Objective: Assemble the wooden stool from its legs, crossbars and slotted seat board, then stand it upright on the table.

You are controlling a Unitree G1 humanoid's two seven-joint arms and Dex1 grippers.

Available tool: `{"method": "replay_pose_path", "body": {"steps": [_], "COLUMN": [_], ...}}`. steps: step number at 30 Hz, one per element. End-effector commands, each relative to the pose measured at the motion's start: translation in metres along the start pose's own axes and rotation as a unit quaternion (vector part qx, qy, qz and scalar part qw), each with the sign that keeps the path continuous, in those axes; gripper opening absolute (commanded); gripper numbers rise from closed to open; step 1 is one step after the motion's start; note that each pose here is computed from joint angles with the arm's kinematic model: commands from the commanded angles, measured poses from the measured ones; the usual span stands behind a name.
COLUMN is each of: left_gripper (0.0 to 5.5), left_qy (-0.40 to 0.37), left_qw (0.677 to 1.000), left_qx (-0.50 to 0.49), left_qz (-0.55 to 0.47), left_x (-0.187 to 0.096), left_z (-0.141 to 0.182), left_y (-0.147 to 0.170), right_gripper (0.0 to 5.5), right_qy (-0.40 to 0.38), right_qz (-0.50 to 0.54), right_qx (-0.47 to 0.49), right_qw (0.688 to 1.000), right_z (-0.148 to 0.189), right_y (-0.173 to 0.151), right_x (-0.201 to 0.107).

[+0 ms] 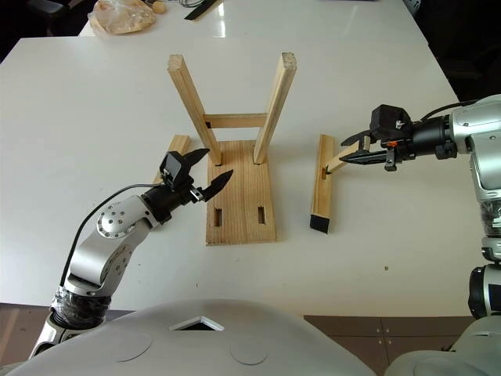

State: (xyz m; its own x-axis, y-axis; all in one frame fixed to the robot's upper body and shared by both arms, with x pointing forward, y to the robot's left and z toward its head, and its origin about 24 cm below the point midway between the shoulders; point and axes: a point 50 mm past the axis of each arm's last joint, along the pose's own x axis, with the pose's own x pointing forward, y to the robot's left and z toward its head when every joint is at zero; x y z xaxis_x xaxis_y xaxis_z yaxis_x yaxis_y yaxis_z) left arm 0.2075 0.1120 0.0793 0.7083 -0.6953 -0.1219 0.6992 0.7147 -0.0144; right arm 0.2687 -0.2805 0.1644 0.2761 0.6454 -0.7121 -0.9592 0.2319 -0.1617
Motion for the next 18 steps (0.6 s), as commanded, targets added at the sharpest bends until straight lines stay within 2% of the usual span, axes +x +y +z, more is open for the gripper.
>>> {"method": "replay_pose_path", "body": {"steps": [1,9,18], "left_gripper": [3.92,3.92,3.92], "left_qy": [0.002,0.002,0.0], "left_qw": [1.0,1.0,1.0], "left_qx": [0.005,0.005,0.005], "left_qz": [-0.003,-0.005,-0.008], "left_x": [0.001,0.002,0.005], "left_z": [0.002,0.003,0.002], "left_y": [-0.001,-0.002,-0.002], "right_gripper": [1.33,1.33,1.33], "right_qy": [0.003,0.019,0.075], "right_qz": [0.012,0.026,0.076], "right_qx": [-0.004,-0.008,-0.021], "right_qw": [1.0,0.999,0.994], "right_z": [0.0,-0.004,0.0], "right_y": [0.003,0.001,-0.012], "right_x": [0.006,0.013,0.023]}}
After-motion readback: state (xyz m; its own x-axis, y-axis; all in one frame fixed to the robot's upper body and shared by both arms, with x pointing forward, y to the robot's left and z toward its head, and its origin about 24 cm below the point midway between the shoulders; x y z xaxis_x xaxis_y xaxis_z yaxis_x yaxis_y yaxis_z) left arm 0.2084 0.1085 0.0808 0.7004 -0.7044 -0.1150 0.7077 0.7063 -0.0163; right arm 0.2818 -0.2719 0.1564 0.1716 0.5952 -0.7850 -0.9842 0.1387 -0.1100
